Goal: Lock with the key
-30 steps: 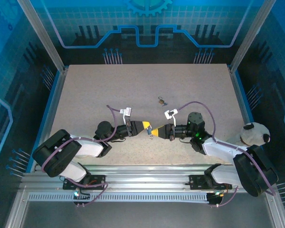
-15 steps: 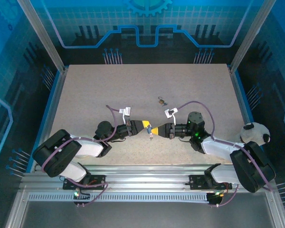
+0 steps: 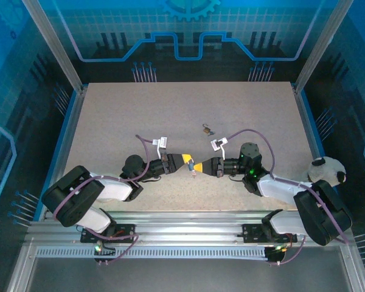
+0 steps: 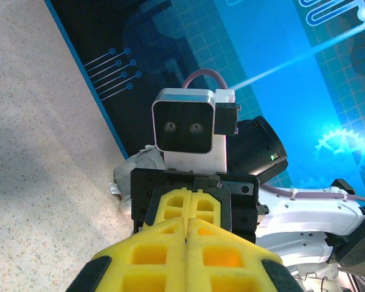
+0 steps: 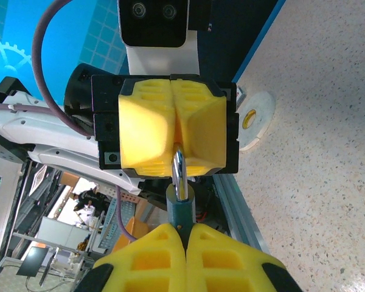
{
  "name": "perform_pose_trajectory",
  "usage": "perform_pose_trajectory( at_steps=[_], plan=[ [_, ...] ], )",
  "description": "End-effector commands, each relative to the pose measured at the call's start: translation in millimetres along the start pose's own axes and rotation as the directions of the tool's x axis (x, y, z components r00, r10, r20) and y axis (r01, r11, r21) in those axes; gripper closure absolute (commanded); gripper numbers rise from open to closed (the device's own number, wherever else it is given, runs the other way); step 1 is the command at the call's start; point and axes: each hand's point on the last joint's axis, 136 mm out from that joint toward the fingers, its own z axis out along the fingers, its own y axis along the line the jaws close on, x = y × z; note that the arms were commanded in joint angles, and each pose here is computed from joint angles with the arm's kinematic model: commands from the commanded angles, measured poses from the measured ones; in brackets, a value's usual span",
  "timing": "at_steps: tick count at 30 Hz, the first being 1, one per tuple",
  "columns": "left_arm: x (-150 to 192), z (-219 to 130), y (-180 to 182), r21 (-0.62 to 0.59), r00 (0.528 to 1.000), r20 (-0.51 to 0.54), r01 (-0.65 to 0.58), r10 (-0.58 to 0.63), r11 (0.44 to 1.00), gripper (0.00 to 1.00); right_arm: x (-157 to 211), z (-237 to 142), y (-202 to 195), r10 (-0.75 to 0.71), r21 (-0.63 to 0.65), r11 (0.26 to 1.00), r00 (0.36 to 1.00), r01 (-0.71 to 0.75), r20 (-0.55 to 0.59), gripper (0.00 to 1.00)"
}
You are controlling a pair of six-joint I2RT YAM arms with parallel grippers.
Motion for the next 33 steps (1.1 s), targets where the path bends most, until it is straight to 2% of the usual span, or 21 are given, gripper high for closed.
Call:
perform_pose_trajectory(
  at_steps=[1,33],
  plan=[
    [38,-3,-11,0.057,0.986,-0.163,-0.008,0.017,0.998,1.00,-58,-8,4,-0.097,0.058,0.994,0.975,0.088,0.199,1.00],
    [49,-11,-14,0.067,0.983,-0.172,-0.052,0.062,0.996,1.00,-94,-5,-1,-0.064,0.068,0.997,0.956,0.047,0.288,1.00]
  ],
)
